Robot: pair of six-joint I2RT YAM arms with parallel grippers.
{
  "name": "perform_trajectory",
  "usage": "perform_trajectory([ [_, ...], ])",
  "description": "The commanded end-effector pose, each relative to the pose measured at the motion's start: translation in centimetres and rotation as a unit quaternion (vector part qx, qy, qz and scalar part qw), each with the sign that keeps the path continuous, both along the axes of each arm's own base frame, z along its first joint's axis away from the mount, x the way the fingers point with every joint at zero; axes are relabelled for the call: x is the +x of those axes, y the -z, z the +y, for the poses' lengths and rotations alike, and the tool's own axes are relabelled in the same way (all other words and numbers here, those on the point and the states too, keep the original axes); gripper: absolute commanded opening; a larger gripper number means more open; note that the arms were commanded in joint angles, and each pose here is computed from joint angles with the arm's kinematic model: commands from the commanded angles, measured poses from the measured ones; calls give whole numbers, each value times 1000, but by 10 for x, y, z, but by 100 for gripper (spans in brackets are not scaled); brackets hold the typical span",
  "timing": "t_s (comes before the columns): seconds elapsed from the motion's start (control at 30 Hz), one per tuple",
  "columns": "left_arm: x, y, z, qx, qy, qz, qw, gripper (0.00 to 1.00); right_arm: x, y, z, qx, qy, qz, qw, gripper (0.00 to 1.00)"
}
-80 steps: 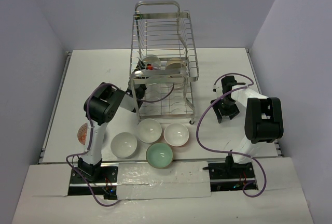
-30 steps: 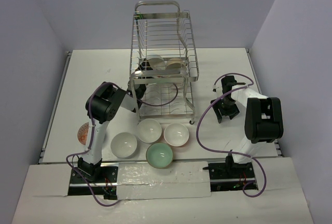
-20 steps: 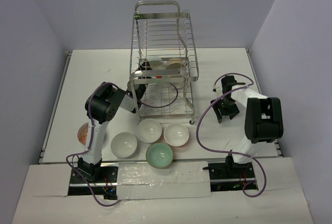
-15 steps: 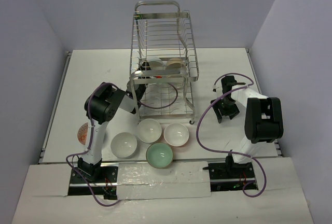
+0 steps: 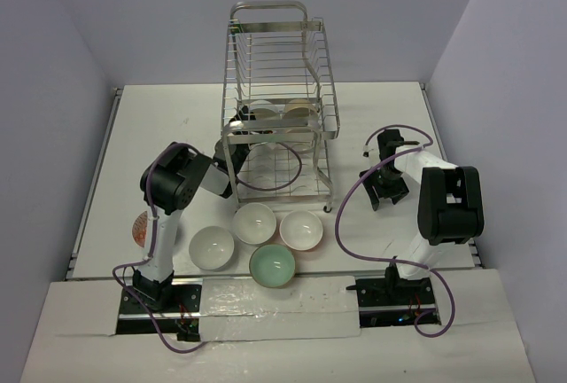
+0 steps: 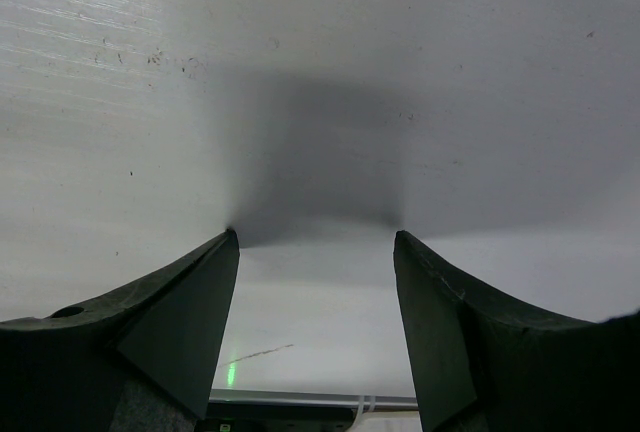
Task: Load the bowls into the dish rack
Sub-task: Insert the bowl into the dish rack.
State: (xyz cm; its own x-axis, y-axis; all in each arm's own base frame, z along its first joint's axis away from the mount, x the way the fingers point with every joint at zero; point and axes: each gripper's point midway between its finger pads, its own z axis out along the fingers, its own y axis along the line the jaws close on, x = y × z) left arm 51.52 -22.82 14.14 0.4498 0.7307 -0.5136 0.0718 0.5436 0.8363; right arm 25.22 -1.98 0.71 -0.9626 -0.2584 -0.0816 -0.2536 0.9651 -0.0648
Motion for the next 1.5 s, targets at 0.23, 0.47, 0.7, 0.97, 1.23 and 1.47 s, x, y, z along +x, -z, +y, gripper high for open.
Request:
perform_trajectory([
  [0.23, -34, -88, 24, -102, -12, -166, 981, 45, -17, 26, -24, -66, -5, 34, 997, 71],
  [0.47, -30, -107, 31, -109, -35, -177, 978, 43, -17, 26, -24, -68, -4, 34, 997, 71],
  [0.7, -27, -122, 41, -106, -48, -188, 975, 46, -18, 26, -25, -69, -4, 34, 997, 71],
  [0.97, -29, -137, 54, -110, -57, -203, 971, 47, -17, 26, -25, -69, -4, 33, 997, 71],
  [1.23, -40, -142, 58, -113, -48, -194, 973, 47, -18, 26, -26, -72, -3, 34, 997, 71],
  [1.47, -48, -136, 65, -106, -52, -177, 977, 49, -18, 26, -28, -78, -2, 34, 996, 71],
])
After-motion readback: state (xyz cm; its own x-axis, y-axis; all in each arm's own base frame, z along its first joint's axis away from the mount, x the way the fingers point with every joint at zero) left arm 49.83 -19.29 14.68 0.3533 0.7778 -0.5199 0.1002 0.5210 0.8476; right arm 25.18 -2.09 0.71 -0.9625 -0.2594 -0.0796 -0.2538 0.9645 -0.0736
